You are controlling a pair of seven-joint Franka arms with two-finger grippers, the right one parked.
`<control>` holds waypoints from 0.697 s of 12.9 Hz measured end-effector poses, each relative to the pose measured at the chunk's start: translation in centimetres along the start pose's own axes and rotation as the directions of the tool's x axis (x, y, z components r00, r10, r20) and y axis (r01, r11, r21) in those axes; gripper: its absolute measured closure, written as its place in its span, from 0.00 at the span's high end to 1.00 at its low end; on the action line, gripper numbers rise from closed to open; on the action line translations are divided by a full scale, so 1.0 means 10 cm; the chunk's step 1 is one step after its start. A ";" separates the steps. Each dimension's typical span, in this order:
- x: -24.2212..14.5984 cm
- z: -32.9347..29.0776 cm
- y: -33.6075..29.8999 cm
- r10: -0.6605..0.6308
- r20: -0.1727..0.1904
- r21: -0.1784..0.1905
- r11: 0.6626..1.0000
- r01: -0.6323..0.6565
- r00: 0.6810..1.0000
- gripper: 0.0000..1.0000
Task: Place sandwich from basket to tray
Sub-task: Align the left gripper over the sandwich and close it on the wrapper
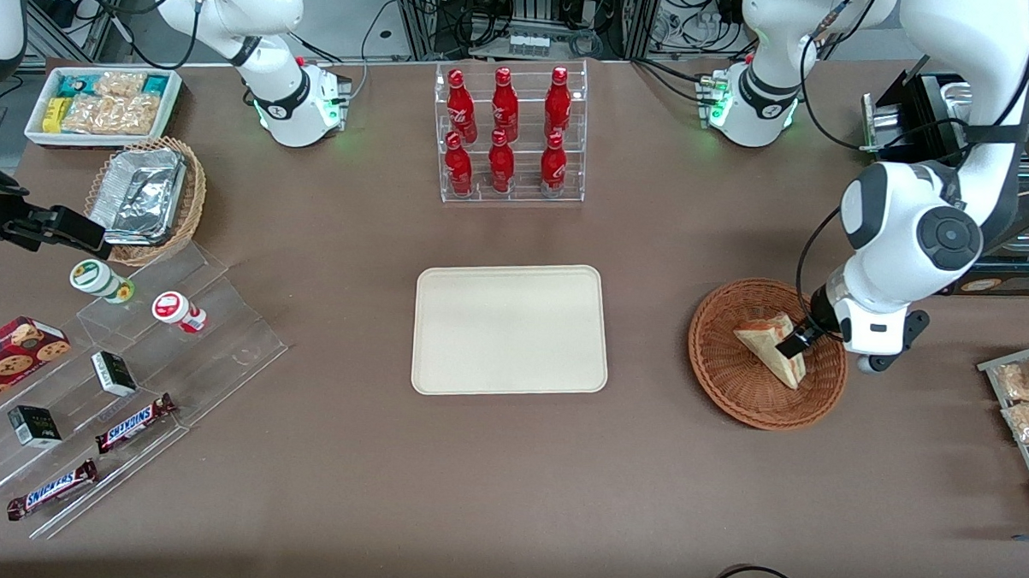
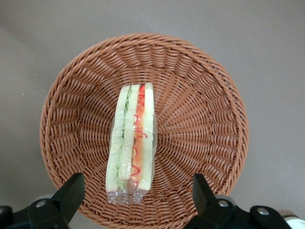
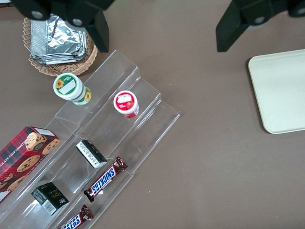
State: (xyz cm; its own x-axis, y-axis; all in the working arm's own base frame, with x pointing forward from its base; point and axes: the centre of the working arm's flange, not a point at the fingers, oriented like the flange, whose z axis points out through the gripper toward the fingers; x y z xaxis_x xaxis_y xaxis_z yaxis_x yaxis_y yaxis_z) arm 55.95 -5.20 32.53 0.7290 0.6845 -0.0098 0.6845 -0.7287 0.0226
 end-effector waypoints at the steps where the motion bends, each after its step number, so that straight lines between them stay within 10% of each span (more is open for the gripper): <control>1: -0.02 0.05 -0.02 -0.005 0.005 0.005 1.000 0.005 1.000 1.00; 9: -0.06 0.29 -0.08 -0.029 0.012 0.008 1.000 0.029 0.999 1.00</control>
State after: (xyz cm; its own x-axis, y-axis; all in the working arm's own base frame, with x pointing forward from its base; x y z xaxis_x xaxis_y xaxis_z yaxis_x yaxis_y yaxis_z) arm 54.99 -5.17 29.63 0.7087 0.7051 -0.0228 0.7055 -0.7086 0.0140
